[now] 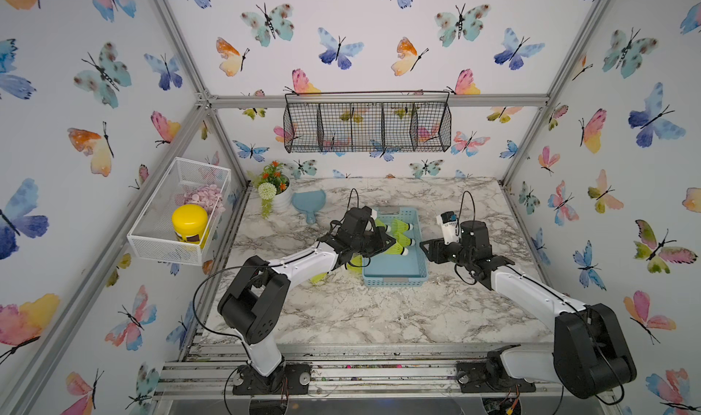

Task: Put the shuttlecocks into the storage box
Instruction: Place the shuttlecock in the storage box.

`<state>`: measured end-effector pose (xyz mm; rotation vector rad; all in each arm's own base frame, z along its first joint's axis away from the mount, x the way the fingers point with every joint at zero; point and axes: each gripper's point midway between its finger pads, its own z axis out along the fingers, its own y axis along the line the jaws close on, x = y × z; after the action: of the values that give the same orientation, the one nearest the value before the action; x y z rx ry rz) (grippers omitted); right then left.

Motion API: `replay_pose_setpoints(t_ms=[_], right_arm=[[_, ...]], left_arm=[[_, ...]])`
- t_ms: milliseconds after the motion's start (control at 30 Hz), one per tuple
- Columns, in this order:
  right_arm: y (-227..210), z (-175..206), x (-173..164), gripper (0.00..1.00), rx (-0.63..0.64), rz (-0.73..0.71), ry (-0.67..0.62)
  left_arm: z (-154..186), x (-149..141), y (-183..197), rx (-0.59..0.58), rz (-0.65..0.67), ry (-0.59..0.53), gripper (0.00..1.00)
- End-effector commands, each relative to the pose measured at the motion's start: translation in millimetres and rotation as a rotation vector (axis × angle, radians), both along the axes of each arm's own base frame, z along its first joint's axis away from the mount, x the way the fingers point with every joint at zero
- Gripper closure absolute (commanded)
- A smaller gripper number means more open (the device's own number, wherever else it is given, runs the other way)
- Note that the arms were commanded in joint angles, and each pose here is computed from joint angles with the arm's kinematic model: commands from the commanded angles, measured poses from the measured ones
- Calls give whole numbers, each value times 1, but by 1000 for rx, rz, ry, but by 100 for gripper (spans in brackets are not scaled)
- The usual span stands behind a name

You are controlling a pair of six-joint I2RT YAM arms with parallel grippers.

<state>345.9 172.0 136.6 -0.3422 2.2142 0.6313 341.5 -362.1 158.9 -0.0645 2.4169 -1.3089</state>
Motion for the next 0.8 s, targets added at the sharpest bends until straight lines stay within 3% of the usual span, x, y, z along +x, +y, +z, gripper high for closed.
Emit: replay_pose_setpoints(t_ms=[0,767], right_arm=[[3,-10,-6,42,29,25,47],[16,-26,-11,46,74,109,108]], left_arm=[[-1,9,-7,-14,35,-17,100],[-56,18,-31,-31,71,110,100]])
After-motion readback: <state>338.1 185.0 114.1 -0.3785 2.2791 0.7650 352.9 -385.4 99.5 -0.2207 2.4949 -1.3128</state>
